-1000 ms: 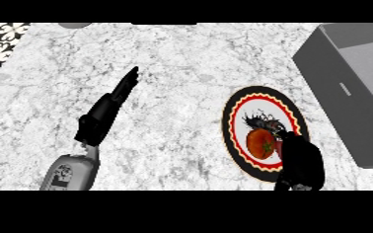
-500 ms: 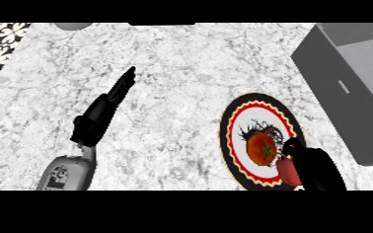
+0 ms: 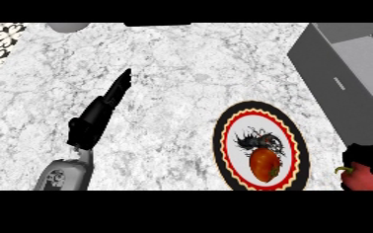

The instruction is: Pick the bell pepper from the plate and place it in the cardboard box

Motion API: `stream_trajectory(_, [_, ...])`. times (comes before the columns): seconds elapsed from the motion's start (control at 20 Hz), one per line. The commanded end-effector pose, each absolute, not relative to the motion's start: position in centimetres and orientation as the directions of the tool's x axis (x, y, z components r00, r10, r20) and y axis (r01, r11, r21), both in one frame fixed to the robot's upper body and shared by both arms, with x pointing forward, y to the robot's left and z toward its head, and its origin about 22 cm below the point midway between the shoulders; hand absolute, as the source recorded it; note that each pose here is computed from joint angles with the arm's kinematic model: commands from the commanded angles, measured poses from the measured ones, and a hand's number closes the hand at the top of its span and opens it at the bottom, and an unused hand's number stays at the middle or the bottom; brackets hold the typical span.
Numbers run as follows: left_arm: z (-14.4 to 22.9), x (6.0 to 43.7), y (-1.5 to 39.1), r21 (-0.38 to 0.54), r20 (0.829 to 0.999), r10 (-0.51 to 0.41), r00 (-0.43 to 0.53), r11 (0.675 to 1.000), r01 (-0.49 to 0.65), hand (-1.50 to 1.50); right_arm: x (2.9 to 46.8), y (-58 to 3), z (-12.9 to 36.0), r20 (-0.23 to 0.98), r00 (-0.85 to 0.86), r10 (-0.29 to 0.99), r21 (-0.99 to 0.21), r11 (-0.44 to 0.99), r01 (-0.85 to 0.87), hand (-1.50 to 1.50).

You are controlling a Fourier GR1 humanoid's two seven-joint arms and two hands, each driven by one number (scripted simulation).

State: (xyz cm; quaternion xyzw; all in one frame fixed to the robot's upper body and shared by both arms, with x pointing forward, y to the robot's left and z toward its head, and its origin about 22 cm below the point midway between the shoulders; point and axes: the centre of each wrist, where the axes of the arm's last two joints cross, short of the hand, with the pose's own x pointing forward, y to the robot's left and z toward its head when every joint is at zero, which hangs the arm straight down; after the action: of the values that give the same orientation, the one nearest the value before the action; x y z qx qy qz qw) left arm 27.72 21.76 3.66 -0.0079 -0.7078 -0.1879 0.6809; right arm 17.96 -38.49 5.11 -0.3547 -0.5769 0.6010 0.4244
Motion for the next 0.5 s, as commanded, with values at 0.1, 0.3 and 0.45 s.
stream_trajectory(0.1, [3.7,27.2,22.5,0.261,0.965,-0.253,-0.064,0.934,0.242,0.0,15.8,-46.4,10.7,0.09,-0.503,0.86,-0.989,0.139,0.06,1.5])
stream_trajectory(0.3, [4.2,27.7,21.3,0.27,0.963,-0.255,-0.088,0.924,0.271,0.0,13.6,-49.6,13.7,0.141,-0.552,0.822,-0.977,0.205,0.056,1.5])
stream_trajectory(0.45, [4.6,26.8,21.7,0.251,0.968,-0.243,-0.064,0.931,0.266,0.0,12.9,-51.7,18.5,0.214,-0.583,0.783,-0.951,0.305,0.061,1.5])
